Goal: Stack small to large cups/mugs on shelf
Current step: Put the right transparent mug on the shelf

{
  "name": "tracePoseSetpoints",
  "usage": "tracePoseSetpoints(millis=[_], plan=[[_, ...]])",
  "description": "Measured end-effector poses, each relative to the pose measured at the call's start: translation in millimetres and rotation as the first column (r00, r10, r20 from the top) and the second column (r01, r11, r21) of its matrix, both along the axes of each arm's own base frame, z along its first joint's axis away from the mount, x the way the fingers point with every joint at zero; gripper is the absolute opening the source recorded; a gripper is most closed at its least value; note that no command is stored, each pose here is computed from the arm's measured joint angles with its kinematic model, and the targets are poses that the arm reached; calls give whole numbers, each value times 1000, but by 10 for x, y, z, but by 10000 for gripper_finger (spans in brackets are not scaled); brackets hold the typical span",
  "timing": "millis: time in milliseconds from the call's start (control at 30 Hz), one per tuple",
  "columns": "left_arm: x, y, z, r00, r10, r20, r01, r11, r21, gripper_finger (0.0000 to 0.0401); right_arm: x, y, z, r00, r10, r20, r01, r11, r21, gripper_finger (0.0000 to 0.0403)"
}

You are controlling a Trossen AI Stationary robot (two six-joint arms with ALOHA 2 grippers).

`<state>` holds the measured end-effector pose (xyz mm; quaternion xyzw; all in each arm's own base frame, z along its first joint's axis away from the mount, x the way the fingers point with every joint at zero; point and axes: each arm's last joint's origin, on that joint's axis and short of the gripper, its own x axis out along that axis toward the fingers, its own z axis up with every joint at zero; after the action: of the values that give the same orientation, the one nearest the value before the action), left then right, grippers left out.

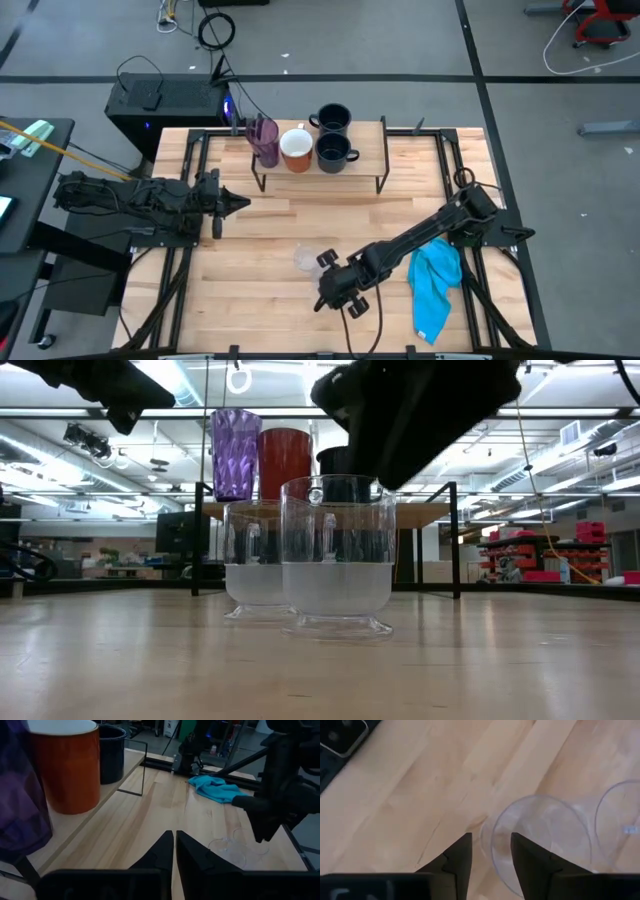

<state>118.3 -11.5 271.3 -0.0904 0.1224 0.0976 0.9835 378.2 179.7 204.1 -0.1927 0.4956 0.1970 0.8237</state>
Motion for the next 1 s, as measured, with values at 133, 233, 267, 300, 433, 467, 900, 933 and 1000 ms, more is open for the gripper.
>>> tracePoseSetpoints(millis=[133, 233, 267, 300, 433, 467, 900, 933, 1000], plan=[[-1, 1, -5, 1000, 4, -3, -4, 1000, -13, 30, -11, -15, -40, 1000, -10, -24, 10, 1000, -29, 125], [-1, 0, -5, 1000, 6, -1, -6, 1000, -20, 35, -9, -23, -39, 999, -31, -11, 30, 998, -57, 107], [-1, 0, -5, 1000, 6, -1, -6, 1000, -20, 36, -11, -27, -40, 999, -34, -11, 33, 997, -65, 101], [-1, 0, -5, 1000, 6, -1, -6, 1000, -20, 36, -11, -28, -40, 999, -35, -11, 34, 997, -66, 93], [-1, 0, -5, 1000, 7, -1, -7, 1000, -24, 31, -17, -31, -42, 999, -35, -16, 34, 997, -70, 61], [-1, 1, -5, 1000, 7, -1, -7, 1000, -25, 30, -17, -30, -43, 999, -35, -17, 34, 997, -70, 53], [-1, 1, -5, 1000, 8, 0, -8, 1000, -27, 38, -24, -34, -45, 999, -22, -40, 20, 999, -42, 5], [-1, 0, -5, 1000, 8, 0, -8, 1000, -27, 38, -21, -40, -45, 999, -24, -41, 22, 999, -42, 4], [-1, 0, -5, 1000, 8, 0, -8, 1000, -27, 35, -17, -56, -36, 999, -28, -39, 26, 999, -41, 3]])
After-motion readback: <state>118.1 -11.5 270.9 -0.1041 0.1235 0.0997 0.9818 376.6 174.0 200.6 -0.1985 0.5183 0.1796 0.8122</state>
